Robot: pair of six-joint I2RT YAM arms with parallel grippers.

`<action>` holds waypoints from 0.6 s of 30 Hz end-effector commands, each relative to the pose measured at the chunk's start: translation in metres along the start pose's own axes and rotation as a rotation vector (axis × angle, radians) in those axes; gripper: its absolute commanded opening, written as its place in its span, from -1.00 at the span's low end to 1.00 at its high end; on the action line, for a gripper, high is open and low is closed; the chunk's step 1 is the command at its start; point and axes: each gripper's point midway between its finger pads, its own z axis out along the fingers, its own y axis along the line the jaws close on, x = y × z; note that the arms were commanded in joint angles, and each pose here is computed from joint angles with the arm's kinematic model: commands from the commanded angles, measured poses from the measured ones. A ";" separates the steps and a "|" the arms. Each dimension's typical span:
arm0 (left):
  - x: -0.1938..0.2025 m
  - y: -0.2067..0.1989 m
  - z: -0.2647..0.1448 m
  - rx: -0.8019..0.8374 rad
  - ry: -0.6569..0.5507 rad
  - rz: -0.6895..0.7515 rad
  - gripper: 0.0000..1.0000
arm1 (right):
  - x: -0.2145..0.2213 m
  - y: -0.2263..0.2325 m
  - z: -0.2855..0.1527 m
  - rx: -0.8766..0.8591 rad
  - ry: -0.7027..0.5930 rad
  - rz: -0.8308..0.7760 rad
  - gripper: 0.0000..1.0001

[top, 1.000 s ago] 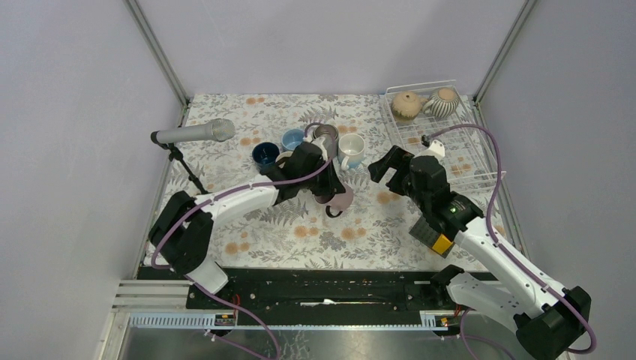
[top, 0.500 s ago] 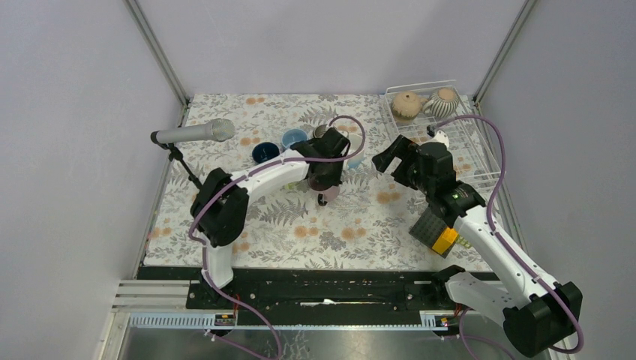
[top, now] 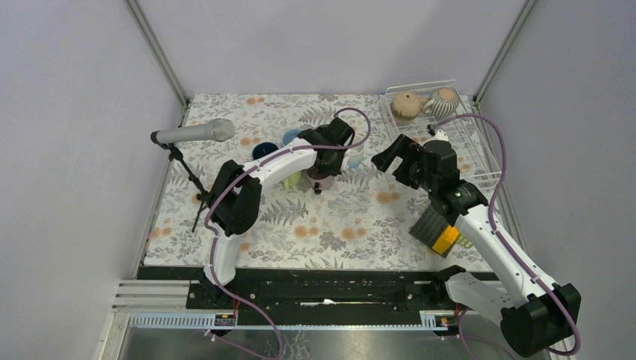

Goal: Unload the cups from the dish rack
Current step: Place the cup at the center of the board.

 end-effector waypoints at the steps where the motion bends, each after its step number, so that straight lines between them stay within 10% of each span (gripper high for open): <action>1: -0.033 0.009 -0.015 -0.052 -0.083 0.040 -1.00 | -0.021 0.021 -0.004 -0.070 -0.047 -0.014 0.99; 18: -0.046 0.011 -0.001 -0.065 -0.080 0.074 -1.00 | -0.020 0.016 0.003 -0.062 -0.024 -0.004 0.99</action>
